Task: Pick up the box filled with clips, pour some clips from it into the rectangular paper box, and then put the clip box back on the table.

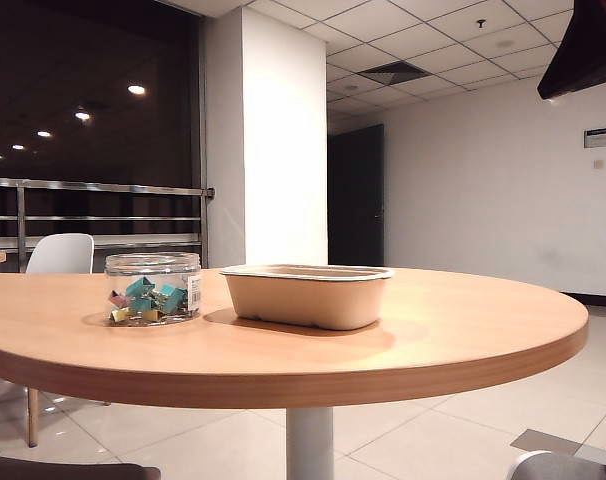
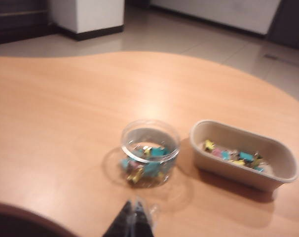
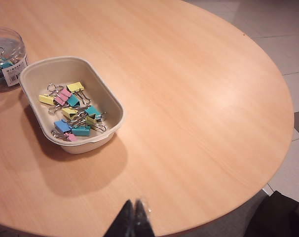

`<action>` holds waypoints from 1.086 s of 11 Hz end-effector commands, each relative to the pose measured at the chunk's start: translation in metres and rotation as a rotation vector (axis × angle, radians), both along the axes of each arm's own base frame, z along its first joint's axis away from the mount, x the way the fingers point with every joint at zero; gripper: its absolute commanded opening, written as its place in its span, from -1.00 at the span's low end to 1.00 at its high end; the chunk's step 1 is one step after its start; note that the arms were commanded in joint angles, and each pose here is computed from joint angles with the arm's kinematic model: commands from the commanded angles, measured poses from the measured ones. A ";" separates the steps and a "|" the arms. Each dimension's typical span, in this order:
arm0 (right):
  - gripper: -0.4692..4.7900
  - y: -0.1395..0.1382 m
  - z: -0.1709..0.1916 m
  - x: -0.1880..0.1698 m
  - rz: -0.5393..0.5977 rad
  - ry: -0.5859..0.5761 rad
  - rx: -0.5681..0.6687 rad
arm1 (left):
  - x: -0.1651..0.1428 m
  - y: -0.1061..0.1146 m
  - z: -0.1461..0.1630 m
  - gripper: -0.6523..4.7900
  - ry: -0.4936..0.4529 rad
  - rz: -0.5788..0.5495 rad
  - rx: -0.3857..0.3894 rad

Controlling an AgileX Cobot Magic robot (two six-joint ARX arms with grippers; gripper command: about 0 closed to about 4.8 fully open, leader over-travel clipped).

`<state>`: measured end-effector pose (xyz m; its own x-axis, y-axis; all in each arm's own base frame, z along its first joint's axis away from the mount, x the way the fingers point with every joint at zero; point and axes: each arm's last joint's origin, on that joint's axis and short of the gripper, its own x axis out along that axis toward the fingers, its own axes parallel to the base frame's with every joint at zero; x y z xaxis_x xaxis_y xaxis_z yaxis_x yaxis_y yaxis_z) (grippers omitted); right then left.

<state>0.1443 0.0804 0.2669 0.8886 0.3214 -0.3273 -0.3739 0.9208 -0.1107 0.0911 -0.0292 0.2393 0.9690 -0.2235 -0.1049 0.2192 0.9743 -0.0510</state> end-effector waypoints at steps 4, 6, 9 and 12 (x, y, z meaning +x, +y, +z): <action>-0.82 0.000 0.003 0.000 0.001 -0.013 0.009 | 0.006 0.004 -0.034 -0.78 -0.050 0.068 -0.011; -0.82 0.000 0.003 0.000 0.000 -0.014 0.009 | 0.008 0.016 -0.045 -0.78 -0.091 0.153 -0.021; -0.82 0.000 0.003 0.000 0.001 -0.014 0.009 | 0.006 0.025 -0.065 -0.78 -0.123 0.233 0.034; -0.82 0.000 0.003 -0.001 0.001 -0.010 0.007 | 0.005 0.032 -0.088 -0.78 0.030 0.315 0.113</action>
